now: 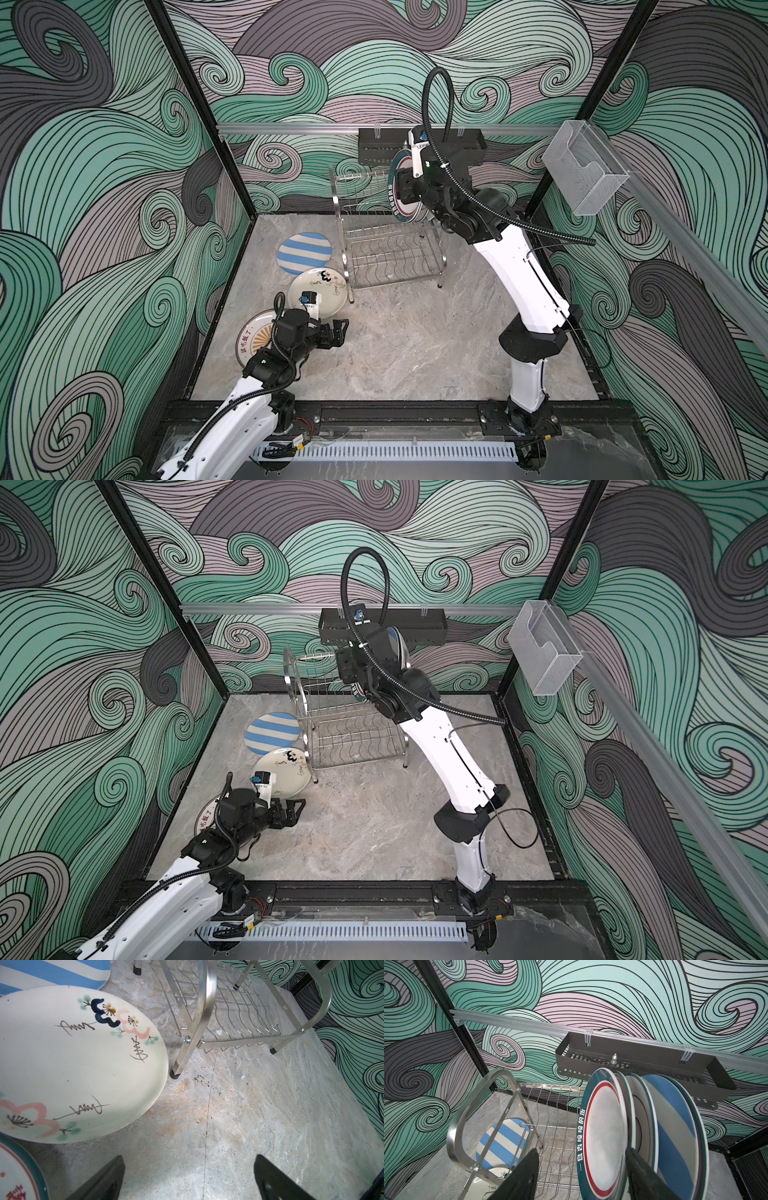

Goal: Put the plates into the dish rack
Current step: 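Adjust the green-rimmed plate in the rack slot with the right gripper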

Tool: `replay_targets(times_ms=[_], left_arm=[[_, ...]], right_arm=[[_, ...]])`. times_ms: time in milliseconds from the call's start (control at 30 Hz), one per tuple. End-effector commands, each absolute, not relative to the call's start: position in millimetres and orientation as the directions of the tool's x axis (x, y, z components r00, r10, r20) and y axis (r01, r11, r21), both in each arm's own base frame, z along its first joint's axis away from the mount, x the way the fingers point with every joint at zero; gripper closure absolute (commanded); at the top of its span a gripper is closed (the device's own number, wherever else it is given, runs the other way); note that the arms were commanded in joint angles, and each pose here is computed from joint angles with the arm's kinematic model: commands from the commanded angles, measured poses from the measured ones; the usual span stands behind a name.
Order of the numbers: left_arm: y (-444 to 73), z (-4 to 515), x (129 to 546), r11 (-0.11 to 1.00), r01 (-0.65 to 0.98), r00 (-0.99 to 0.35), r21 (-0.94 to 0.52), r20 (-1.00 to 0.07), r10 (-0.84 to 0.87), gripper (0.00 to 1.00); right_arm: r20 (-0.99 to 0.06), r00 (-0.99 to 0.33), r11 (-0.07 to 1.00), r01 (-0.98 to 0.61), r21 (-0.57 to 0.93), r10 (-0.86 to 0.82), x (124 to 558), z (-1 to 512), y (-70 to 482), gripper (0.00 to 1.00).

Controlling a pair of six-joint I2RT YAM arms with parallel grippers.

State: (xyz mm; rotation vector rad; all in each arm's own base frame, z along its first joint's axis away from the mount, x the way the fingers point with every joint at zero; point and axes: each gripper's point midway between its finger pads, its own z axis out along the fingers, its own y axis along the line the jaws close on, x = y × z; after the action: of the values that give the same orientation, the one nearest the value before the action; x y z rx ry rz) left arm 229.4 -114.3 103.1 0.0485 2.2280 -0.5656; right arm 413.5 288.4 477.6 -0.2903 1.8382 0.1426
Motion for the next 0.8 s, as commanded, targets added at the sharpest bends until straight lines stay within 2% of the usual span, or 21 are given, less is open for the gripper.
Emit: replay_targets(times_ms=[0, 167, 400, 767], left_arm=[[-113.8, 110.8, 232.5, 0.896, 0.231, -0.643, -0.379, -0.751, -0.152, 0.01], [-113.9, 110.8, 232.5, 0.896, 0.23, -0.643, -0.381, -0.75, -0.154, 0.01], [-114.3, 109.5, 232.6, 0.897, 0.23, -0.646, -0.378, -0.748, -0.15, 0.01], [-114.1, 110.1, 232.4, 0.896, 0.231, -0.644, -0.38, -0.75, -0.152, 0.01]], right_arm=[[-0.956, -0.258, 0.976, -0.199, -0.088, -0.139, 418.2, 475.0, 276.0, 0.34], [-0.954, -0.246, 0.981, -0.125, -0.146, -0.173, 421.5, 476.6, 265.1, 0.34], [-0.965, -0.209, 0.981, -0.14, -0.133, -0.161, 414.8, 494.6, 263.5, 0.34], [-0.952, -0.248, 0.979, -0.143, -0.145, -0.177, 425.7, 471.9, 273.5, 0.33]])
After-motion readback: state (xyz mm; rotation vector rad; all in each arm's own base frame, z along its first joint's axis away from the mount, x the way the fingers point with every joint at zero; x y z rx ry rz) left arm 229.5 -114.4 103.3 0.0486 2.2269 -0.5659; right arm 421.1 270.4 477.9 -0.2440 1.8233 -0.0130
